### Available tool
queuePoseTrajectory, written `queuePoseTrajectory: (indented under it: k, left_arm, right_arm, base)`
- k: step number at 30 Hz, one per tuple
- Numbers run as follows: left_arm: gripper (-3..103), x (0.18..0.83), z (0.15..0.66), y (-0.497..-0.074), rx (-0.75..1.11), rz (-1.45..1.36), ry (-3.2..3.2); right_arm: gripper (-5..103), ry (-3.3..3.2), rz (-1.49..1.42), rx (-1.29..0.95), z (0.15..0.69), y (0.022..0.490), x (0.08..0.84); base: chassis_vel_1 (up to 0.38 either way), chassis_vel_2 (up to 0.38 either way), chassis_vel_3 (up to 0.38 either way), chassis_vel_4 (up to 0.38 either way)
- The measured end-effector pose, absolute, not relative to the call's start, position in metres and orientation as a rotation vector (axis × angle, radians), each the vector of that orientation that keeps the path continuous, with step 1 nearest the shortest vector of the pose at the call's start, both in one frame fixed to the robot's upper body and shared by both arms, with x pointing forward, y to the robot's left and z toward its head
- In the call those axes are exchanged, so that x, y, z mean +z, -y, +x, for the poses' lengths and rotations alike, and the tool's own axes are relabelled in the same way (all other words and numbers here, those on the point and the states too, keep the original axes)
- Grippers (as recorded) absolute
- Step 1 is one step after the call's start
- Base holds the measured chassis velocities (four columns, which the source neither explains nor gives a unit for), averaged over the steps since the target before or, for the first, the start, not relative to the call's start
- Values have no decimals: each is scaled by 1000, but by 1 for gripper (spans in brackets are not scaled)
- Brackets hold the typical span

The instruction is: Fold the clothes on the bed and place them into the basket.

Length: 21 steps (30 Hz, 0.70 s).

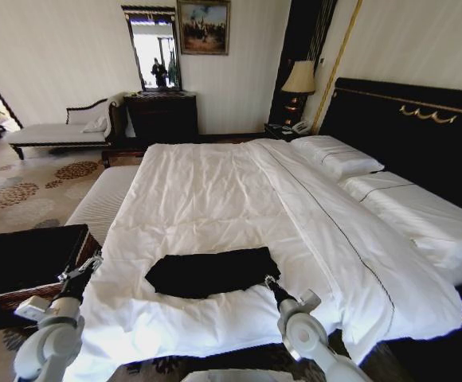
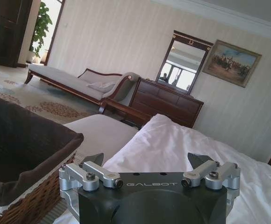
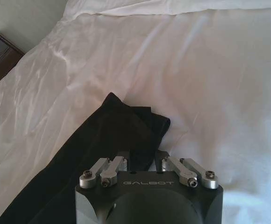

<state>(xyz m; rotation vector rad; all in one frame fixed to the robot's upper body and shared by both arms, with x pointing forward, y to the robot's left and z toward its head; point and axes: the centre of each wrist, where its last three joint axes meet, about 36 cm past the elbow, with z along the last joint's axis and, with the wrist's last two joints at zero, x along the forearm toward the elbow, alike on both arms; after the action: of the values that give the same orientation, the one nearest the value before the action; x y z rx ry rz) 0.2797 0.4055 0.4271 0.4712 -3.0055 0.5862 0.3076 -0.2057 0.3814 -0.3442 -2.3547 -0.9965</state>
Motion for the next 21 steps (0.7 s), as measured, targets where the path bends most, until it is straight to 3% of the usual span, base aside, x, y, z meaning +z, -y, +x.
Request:
queuePoseTrajectory:
  k: [1, 4, 7, 16, 21]
  left_arm:
    - [100, 427, 279, -405, 587, 469, 3006]
    - [100, 428, 279, -403, 589, 465, 3006]
    - [100, 428, 278, -401, 587, 459, 3007]
    - [100, 428, 274, -397, 581, 455, 3002]
    - [100, 424, 272, -392, 587, 455, 2992]
  right_arm:
    - [21, 2360, -350, -997, 307, 207, 382]
    - [16, 2368, -357, -996, 307, 208, 382]
    - [2, 2381, -374, -991, 308, 211, 381]
    - [-3, 2407, -407, -989, 312, 220, 383]
    - [5, 2434, -372, -978, 305, 216, 386]
  base:
    - [0, 0, 0, 0]
    - [0, 0, 0, 0]
    - [0, 0, 0, 0]
    - [0, 0, 0, 0]
    - [0, 0, 0, 0]
